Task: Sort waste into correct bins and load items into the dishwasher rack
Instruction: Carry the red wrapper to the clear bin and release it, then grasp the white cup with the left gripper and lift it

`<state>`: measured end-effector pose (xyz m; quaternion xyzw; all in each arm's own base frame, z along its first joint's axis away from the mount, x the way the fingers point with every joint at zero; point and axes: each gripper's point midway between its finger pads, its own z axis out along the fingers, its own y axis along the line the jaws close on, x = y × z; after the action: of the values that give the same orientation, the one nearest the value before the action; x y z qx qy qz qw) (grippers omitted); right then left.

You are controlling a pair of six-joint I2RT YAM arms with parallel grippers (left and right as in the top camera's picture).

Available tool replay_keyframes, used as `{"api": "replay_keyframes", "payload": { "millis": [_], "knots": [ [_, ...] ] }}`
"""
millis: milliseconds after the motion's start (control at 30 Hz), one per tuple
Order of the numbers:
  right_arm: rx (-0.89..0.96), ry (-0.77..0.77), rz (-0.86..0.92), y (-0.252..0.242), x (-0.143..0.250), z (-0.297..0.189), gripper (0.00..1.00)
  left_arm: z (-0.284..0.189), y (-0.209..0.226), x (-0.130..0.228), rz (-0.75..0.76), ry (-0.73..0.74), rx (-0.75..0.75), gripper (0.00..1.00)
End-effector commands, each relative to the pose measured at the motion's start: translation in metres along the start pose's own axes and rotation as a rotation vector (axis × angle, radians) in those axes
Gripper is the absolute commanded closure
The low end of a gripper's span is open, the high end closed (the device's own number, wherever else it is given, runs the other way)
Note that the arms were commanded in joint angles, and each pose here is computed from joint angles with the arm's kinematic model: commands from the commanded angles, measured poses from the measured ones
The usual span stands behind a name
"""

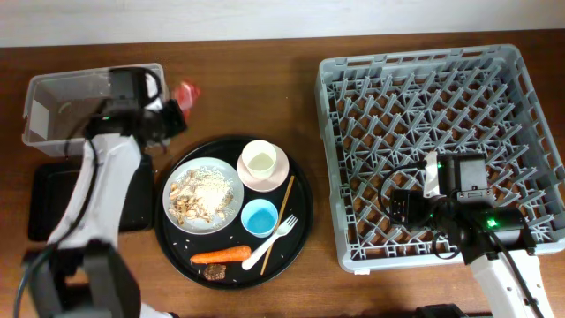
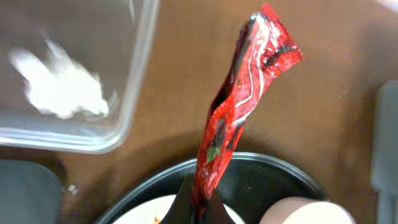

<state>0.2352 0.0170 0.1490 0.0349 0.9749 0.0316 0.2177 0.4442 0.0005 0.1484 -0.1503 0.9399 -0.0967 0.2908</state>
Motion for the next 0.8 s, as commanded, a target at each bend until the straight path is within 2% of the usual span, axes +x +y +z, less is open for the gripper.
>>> {"api": "replay_keyframes", "payload": {
  "millis": [0, 100, 133, 167, 200, 233, 367, 467, 500, 533, 600, 633, 767],
  "knots": [
    [0.016, -0.019, 0.008, -0.003, -0.006, -0.004, 0.01, -0.034, 0.043, -0.052, -0.011, -0.223, -0.161, 1.0],
    [0.016, -0.018, 0.008, -0.003, -0.005, -0.004, 0.01, -0.031, 0.085, -0.072, -0.073, -0.288, -0.244, 0.99],
    [0.016, -0.018, 0.008, -0.003, -0.005, -0.004, 0.01, -0.023, 0.096, -0.071, -0.088, -0.278, -0.258, 0.94],
    [0.016, -0.018, 0.008, -0.003, -0.005, -0.004, 0.01, -0.01, 0.106, -0.066, -0.1, -0.248, -0.274, 0.61],
    [0.016, -0.018, 0.008, -0.003, -0.005, -0.004, 0.01, -0.007, 0.107, -0.065, -0.1, -0.244, -0.276, 0.49],
    [0.016, -0.018, 0.008, -0.003, -0.005, -0.004, 0.01, -0.007, 0.107, -0.068, -0.087, -0.252, -0.274, 0.42],
    [0.016, -0.018, 0.008, -0.003, -0.005, -0.004, 0.01, -0.02, 0.082, -0.092, -0.053, -0.303, -0.17, 0.4],
    [0.016, -0.018, 0.008, -0.003, -0.005, -0.004, 0.01, -0.019, 0.049, -0.079, -0.024, -0.231, -0.039, 0.47],
    [0.016, -0.019, 0.008, -0.003, -0.005, -0.004, 0.01, -0.014, 0.027, -0.062, 0.0, -0.163, 0.018, 0.48],
    [0.016, -0.018, 0.008, -0.003, -0.005, -0.004, 0.01, -0.008, -0.002, -0.028, 0.038, -0.042, 0.064, 0.48],
    [0.016, -0.018, 0.008, -0.003, -0.005, -0.004, 0.01, -0.003, -0.036, 0.022, 0.103, 0.121, 0.077, 0.42],
    [0.016, -0.018, 0.008, -0.003, -0.005, -0.004, 0.01, -0.001, -0.053, 0.048, 0.143, 0.201, 0.085, 0.42],
    [0.016, -0.017, 0.008, -0.003, -0.005, -0.004, 0.01, 0.009, -0.089, 0.108, 0.262, 0.355, 0.093, 0.43]
  ]
}}
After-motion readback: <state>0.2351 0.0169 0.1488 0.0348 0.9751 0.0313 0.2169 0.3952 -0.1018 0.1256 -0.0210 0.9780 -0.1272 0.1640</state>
